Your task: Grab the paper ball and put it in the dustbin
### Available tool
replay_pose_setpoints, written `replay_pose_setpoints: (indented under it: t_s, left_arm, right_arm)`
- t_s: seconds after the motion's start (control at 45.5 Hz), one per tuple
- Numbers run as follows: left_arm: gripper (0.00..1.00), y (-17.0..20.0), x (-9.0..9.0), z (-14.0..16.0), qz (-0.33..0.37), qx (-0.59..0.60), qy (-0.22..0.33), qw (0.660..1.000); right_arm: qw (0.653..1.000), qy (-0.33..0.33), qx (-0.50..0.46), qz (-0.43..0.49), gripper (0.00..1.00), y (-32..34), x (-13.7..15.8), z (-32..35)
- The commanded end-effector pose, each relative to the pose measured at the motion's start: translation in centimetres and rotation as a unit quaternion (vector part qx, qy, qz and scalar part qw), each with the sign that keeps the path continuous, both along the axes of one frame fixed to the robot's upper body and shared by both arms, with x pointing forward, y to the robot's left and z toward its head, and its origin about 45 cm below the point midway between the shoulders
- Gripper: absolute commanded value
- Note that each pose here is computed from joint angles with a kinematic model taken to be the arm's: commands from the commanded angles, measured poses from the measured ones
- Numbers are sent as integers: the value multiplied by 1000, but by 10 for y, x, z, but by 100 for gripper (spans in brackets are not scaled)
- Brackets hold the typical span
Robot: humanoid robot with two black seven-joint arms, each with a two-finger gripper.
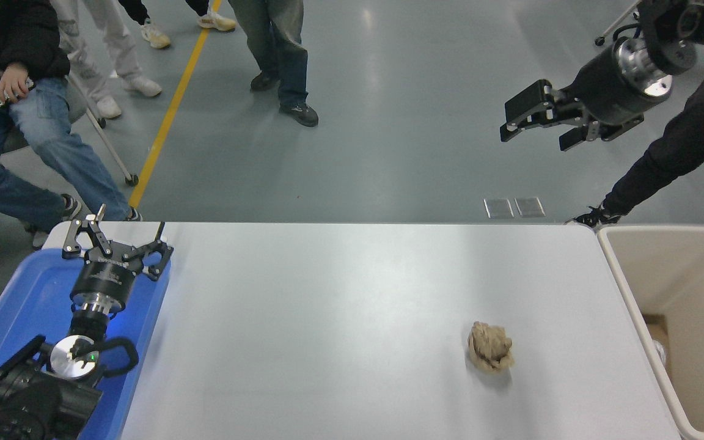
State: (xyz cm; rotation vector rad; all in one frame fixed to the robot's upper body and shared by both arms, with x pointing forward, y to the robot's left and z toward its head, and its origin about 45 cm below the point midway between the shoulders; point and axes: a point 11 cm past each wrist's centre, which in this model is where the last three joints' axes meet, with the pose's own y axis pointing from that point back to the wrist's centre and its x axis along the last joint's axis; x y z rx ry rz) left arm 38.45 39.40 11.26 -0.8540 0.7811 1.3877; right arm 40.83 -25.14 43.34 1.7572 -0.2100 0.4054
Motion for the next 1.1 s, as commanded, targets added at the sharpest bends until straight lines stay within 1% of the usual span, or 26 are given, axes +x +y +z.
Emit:
replay_pose_setpoints:
  t_s: [0.0,0.066,0.11,0.33,0.462,0.571,0.923,1.077]
  left_arm:
    - [99,0,0,0,1,0,0,1000]
    - [99,1,0,0,1,0,0,1000]
    - [99,1,0,0,1,0,0,1000]
    - [99,0,0,0,1,-1,0,1000]
    - [99,0,0,0,1,-1,0,1000]
    - [99,0,0,0,1,0,0,1000]
    - [99,0,0,0,1,0,0,1000]
    - [99,0,0,0,0,0,1,1000]
  right_arm:
    - [997,66,-38,28,100,9,-73,2]
    - [994,92,-46,28,100,9,-89,-6]
    - [993,102,-50,29,100,10,-94,-11]
    - [988,141,-63,19,100,2,-107,-30]
    - [980,172,-93,25,100,4,-110,-50]
    - [979,167,-117,27,100,5,-103,-71]
    - [982,156,-101,20,100,11,-75,-183]
    - [982,160,-92,31,100,27,-73,-235]
